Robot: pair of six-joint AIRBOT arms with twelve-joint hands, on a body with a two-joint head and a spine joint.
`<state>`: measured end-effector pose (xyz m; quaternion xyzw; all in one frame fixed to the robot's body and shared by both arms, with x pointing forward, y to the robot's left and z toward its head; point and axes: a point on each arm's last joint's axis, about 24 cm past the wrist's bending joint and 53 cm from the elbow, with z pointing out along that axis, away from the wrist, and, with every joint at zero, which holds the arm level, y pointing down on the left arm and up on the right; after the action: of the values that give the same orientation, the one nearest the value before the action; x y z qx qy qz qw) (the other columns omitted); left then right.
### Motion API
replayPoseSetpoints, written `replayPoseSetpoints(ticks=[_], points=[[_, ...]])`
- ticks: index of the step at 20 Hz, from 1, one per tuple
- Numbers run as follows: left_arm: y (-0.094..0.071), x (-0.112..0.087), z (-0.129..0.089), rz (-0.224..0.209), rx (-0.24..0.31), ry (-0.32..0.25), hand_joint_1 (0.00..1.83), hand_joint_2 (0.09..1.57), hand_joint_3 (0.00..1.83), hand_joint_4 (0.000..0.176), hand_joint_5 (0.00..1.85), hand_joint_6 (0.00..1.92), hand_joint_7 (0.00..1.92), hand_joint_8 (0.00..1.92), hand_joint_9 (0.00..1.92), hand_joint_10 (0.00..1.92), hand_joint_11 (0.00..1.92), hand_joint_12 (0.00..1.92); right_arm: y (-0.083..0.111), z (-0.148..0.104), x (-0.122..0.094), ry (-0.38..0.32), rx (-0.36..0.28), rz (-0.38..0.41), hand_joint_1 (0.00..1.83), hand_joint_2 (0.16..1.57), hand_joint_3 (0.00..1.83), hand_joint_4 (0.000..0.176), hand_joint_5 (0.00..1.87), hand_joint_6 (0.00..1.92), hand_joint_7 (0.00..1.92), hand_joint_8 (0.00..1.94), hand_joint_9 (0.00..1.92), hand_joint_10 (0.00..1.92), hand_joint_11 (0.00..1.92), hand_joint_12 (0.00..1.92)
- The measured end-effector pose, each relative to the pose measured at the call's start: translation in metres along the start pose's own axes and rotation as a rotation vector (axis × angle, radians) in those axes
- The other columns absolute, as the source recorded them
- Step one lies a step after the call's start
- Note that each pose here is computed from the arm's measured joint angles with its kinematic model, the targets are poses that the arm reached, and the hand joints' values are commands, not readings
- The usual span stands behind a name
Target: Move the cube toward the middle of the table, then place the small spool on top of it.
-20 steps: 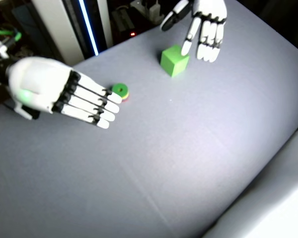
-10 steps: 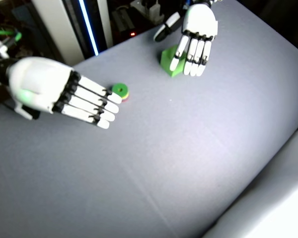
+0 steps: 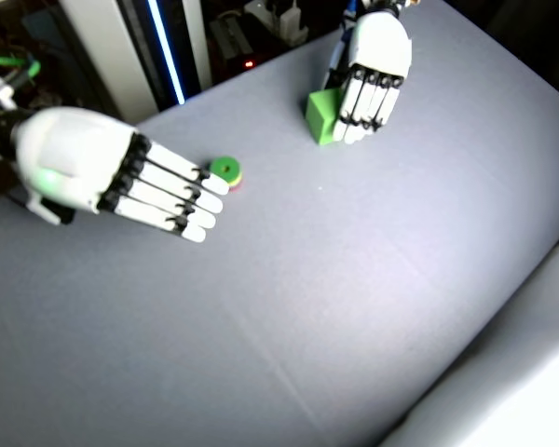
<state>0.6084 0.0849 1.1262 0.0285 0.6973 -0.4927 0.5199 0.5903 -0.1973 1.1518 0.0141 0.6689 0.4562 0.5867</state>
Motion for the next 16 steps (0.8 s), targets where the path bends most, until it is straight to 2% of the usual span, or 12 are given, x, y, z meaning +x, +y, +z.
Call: replayPoseSetpoints(ticks=[1,3,4,6,7,9,10,12,13,14,15,16], points=[[0.0,-0.003,0.001,0.004,0.0,-0.006,1.25,1.17,0.0,0.0,0.86,0.92,0.92,1.32,0.97,0.8,0.75,1.37,0.0,0.0,0.0,-0.001,0.002,0.001,0.75,1.37,0.0,0.0,0.51,0.0,0.51,0.0,0.51,0.0,0.35,0.47],[-0.002,-0.016,0.006,0.016,0.01,-0.035,1.23,1.2,0.0,0.0,0.85,0.88,0.8,1.52,0.91,1.33,0.86,1.62,-0.001,0.0,-0.001,-0.002,0.003,0.001,0.72,1.38,0.0,0.0,0.49,0.0,0.5,0.0,0.49,0.0,0.34,0.46],[-0.003,-0.025,0.009,0.022,0.017,-0.054,1.17,1.15,0.0,0.0,0.93,0.98,0.7,1.5,0.93,1.62,0.99,1.8,-0.001,0.0,0.0,-0.002,0.002,0.001,0.69,1.39,0.0,0.0,0.5,0.0,0.51,0.0,0.52,0.01,0.37,0.47],[-0.008,-0.05,0.017,0.042,0.037,-0.108,1.23,1.2,0.0,0.0,0.85,0.93,0.81,1.5,0.85,1.47,0.88,1.74,-0.001,0.0,0.0,-0.002,0.003,0.001,0.68,1.39,0.0,0.0,0.5,0.0,0.51,0.0,0.52,0.01,0.37,0.47],[-0.01,-0.06,0.02,0.051,0.045,-0.131,1.23,1.19,0.0,0.0,0.86,0.93,0.84,1.46,0.8,1.31,0.75,1.66,-0.001,0.0,-0.001,-0.002,0.004,0.0,0.68,1.39,0.0,0.0,0.5,0.0,0.5,0.0,0.5,0.0,0.35,0.46],[-0.014,-0.08,0.034,0.052,0.06,-0.179,1.23,1.17,0.0,0.0,0.91,0.88,0.86,1.4,0.8,1.15,0.7,1.53,-0.001,0.0,-0.001,-0.003,0.004,0.0,0.68,1.39,0.0,0.0,0.49,0.0,0.49,0.0,0.5,0.0,0.35,0.45],[-0.015,-0.083,0.04,0.061,0.062,-0.179,1.24,1.18,0.0,0.0,0.91,0.87,0.84,1.43,0.8,1.15,0.71,1.52,-0.001,0.0,-0.001,-0.001,0.002,0.0,0.67,1.39,0.0,0.0,0.49,0.0,0.5,0.0,0.51,0.0,0.37,0.46],[-0.02,-0.087,0.058,0.083,0.069,-0.168,1.25,1.16,0.0,0.0,0.92,0.85,0.88,1.37,0.81,0.99,0.66,1.43,-0.002,0.0,-0.001,-0.001,0.002,-0.004,0.67,1.39,0.0,0.0,0.5,0.0,0.5,0.0,0.51,0.01,0.38,0.47],[-0.023,-0.088,0.07,0.084,0.073,-0.165,1.25,1.16,0.0,0.0,0.97,0.77,0.86,1.39,0.75,0.99,0.52,1.49,-0.003,0.0,-0.002,-0.005,0.004,-0.003,0.71,1.39,0.0,0.0,0.49,0.0,0.5,0.0,0.5,0.0,0.36,0.45],[-0.025,-0.09,0.077,0.084,0.074,-0.164,1.26,1.12,0.0,0.0,1.02,0.7,0.97,1.22,0.87,0.8,0.61,1.34,-0.003,0.0,-0.002,-0.004,0.004,-0.003,0.7,1.39,0.0,0.0,0.49,0.0,0.5,0.0,0.5,0.0,0.36,0.44],[-0.026,-0.089,0.082,0.084,0.076,-0.162,1.36,1.1,0.0,0.0,1.06,0.57,1.02,1.04,0.93,1.15,0.73,1.19,-0.003,0.0,-0.001,-0.003,0.003,-0.002,0.7,1.39,0.0,0.0,0.5,0.0,0.5,0.0,0.5,0.0,0.35,0.44],[-0.025,-0.087,0.087,0.081,0.069,-0.156,1.29,1.1,0.0,0.0,1.08,0.57,1.0,1.16,0.91,0.89,0.73,1.25,-0.003,0.0,-0.001,-0.001,0.005,-0.003,0.7,1.38,0.0,0.0,0.5,0.0,0.5,0.0,0.49,0.0,0.36,0.44]])
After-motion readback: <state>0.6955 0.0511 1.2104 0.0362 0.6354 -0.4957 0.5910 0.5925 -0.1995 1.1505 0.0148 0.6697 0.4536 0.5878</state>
